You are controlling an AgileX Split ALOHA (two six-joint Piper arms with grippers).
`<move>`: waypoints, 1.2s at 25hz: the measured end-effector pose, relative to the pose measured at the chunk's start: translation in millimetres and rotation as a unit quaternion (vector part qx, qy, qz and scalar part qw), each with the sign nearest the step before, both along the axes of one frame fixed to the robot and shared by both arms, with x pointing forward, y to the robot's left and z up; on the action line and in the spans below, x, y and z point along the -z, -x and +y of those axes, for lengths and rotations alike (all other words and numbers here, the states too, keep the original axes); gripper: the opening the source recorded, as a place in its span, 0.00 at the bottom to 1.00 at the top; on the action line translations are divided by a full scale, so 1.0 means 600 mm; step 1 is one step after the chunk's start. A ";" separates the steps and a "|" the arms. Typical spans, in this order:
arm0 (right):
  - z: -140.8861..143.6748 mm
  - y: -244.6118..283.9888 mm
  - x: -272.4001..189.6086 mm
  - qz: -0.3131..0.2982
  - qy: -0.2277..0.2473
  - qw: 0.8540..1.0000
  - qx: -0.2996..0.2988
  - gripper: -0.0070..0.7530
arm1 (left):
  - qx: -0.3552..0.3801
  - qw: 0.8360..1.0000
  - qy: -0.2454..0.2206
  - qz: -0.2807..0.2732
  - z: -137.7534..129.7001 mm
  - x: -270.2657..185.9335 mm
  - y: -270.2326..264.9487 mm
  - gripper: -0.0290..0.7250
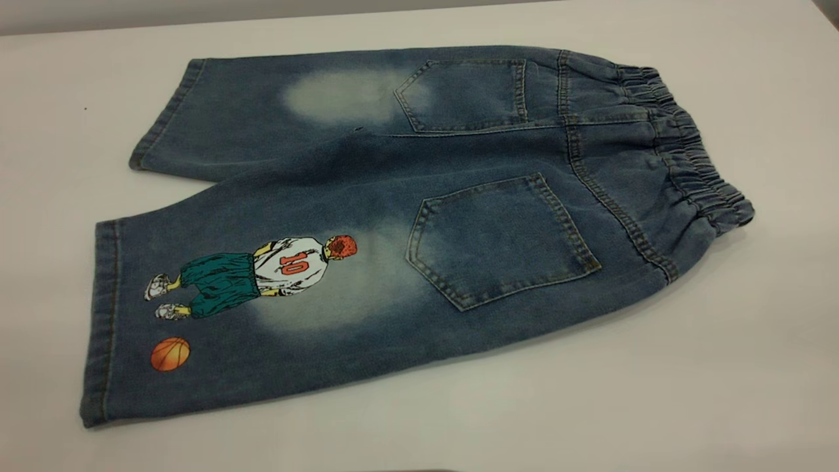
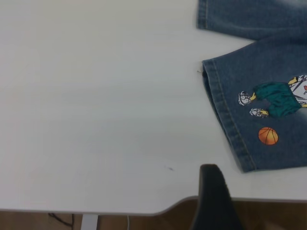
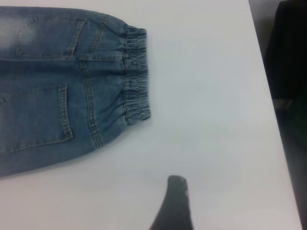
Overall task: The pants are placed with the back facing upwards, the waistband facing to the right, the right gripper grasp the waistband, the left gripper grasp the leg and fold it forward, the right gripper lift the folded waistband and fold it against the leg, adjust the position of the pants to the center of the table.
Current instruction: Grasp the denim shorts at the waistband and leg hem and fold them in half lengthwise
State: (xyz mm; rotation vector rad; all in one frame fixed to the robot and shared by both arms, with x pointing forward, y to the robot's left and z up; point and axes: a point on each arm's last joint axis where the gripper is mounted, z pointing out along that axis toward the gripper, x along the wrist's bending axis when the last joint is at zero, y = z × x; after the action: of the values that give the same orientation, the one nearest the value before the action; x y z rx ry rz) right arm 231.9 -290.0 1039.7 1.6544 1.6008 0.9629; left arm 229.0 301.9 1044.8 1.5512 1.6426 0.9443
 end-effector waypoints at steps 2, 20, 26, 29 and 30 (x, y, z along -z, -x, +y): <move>0.000 -0.002 -0.001 0.002 -0.007 1.000 0.002 0.72 | -0.003 1.000 0.006 0.010 0.000 0.000 -0.005 0.59; 0.003 -0.240 -0.008 0.152 -0.103 0.983 0.014 0.71 | -0.027 0.987 0.148 0.061 -0.005 -0.027 -0.252 0.59; 0.009 -0.307 0.042 0.211 -0.145 0.967 0.009 0.79 | -0.015 0.984 0.146 0.100 -0.006 0.019 -0.326 0.59; 0.015 -0.337 0.072 0.239 -0.168 0.956 -0.003 0.83 | -0.011 0.983 0.146 0.113 -0.006 0.041 -0.352 0.59; 0.017 -0.347 0.085 0.250 -0.172 0.953 -0.010 0.84 | -0.008 0.983 0.144 0.117 -0.006 0.048 -0.360 0.59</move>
State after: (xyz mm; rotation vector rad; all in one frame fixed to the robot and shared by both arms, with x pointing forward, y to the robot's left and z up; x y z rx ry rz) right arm 440.0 -279.6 989.0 2.2657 1.8462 0.9180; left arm 444.9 298.5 1015.9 1.4915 1.8630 0.5175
